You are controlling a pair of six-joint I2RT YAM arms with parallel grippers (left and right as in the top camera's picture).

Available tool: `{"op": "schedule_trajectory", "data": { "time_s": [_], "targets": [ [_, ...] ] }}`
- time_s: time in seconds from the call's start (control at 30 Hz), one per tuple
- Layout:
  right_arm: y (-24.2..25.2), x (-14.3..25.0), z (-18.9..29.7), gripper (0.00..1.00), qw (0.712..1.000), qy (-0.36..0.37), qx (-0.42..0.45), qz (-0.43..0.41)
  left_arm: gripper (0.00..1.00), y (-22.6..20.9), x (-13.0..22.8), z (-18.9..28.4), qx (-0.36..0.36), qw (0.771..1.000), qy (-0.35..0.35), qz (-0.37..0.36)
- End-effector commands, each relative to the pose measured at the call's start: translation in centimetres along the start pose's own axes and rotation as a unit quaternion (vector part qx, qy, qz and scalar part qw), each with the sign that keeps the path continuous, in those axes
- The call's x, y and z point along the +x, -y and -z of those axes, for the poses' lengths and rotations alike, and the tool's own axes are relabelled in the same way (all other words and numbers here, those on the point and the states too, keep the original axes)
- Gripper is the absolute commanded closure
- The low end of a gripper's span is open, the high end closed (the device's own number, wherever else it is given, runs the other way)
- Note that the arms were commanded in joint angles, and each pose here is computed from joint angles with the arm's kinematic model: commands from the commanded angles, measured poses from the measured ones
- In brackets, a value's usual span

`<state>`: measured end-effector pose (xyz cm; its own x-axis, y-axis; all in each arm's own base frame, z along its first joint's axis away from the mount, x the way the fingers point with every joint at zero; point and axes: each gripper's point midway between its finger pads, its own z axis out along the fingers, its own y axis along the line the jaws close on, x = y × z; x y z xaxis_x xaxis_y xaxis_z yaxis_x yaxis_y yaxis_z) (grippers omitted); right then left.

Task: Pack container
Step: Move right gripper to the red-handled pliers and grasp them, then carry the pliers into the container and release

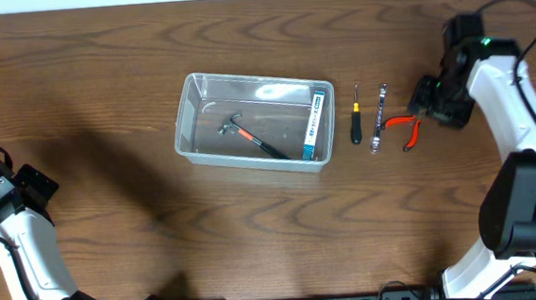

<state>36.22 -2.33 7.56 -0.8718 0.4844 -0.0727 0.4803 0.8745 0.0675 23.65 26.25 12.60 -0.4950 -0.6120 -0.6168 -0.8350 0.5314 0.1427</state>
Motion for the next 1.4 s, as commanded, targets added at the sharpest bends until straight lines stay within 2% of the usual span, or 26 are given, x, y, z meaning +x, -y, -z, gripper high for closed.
{"op": "schedule_trajectory", "data": {
  "time_s": [0.0,0.3,0.6,0.97,1.2,1.37],
  "targets": [
    [-0.1,1.4,-0.9,0.39,1.0,-0.016,-0.008,-0.019,0.02,-0.3,-1.3,0.3,-0.007,1.0,0.013,-0.001],
    [1.6,2.4,-4.8,0.4,1.0,-0.002,0.02,-0.018,0.02,-0.3,-1.3,0.3,-0.007,1.0,0.013,-0.001],
    [1.3,1.5,-7.6,0.5,0.999,0.048,-0.004,-0.018,0.02,-0.3,-1.3,0.3,-0.007,1.0,0.013,-0.001],
    [2.1,3.0,-8.5,0.72,0.999,0.03,0.004,-0.029,0.02,-0.3,-1.3,0.3,-0.007,1.0,0.013,-0.001],
    [2.4,2.9,-8.5,0.99,0.999,0.035,0.014,-0.029,0.02,-0.3,-1.3,0.3,-0.007,1.0,0.013,-0.001],
    [3.6,1.0,-6.2,0.99,0.996,0.074,0.048,-0.009,0.02,-0.3,-1.3,0.3,-0.007,1.0,0.013,-0.001]
  ]
}}
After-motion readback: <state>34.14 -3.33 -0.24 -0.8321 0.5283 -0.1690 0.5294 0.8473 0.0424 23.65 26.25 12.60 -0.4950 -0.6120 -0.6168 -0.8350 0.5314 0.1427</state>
